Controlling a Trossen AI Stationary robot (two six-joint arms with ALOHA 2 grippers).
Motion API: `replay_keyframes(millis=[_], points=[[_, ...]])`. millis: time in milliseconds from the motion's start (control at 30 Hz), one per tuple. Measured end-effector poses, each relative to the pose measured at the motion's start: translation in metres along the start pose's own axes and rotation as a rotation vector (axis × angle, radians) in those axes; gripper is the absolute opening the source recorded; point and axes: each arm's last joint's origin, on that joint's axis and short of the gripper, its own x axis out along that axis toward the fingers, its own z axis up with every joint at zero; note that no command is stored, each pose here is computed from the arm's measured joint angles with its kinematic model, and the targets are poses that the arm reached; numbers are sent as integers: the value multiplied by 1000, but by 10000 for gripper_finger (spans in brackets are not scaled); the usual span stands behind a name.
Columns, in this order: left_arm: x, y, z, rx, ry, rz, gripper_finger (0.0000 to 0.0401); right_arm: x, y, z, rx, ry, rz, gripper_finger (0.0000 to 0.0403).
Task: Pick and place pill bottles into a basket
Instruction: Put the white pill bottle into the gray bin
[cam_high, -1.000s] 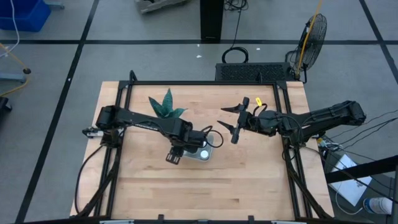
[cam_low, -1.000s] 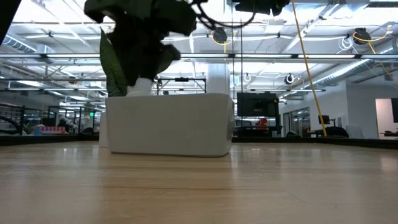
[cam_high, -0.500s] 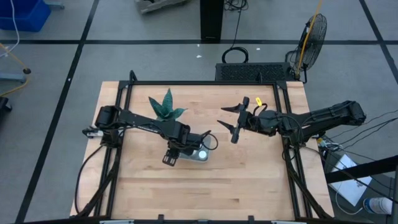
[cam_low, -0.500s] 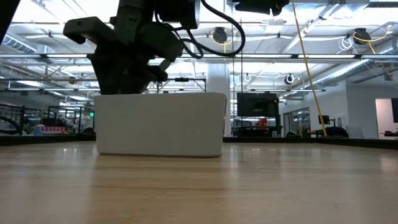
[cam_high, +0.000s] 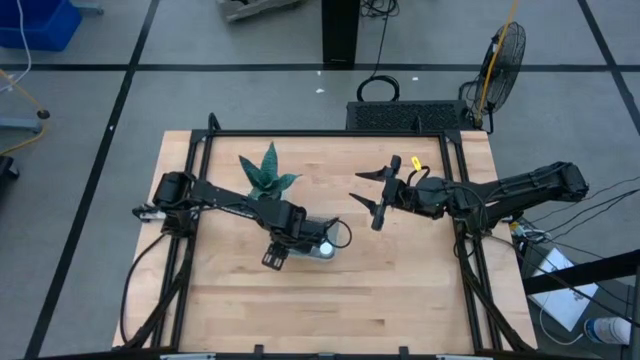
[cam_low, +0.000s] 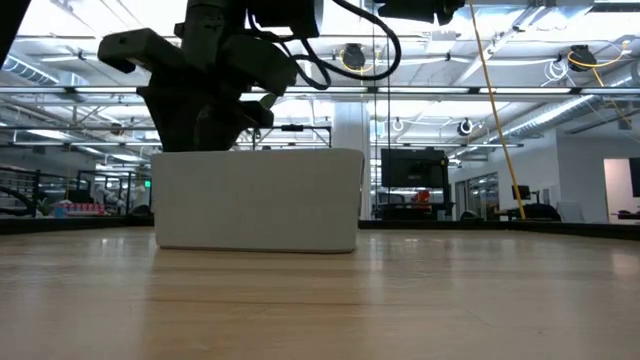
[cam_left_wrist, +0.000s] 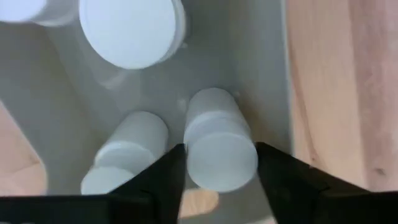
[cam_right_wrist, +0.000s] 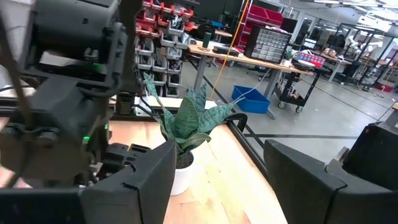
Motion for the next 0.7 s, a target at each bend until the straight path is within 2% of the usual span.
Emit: replay_keyframes(millis=[100,200,367,700], points=[[1,-2,2,3,2,25,249,0,0,0,0,0,0,235],[1,-3,2,-6,-4,31,274,0,0,0,0,0,0,235],[1,-4,3,-50,-9,29,281,0,0,0,0,0,0,235],[-3,-9,3,-52,-28,26,284,0,-2,1,-11,-1,-49,235]])
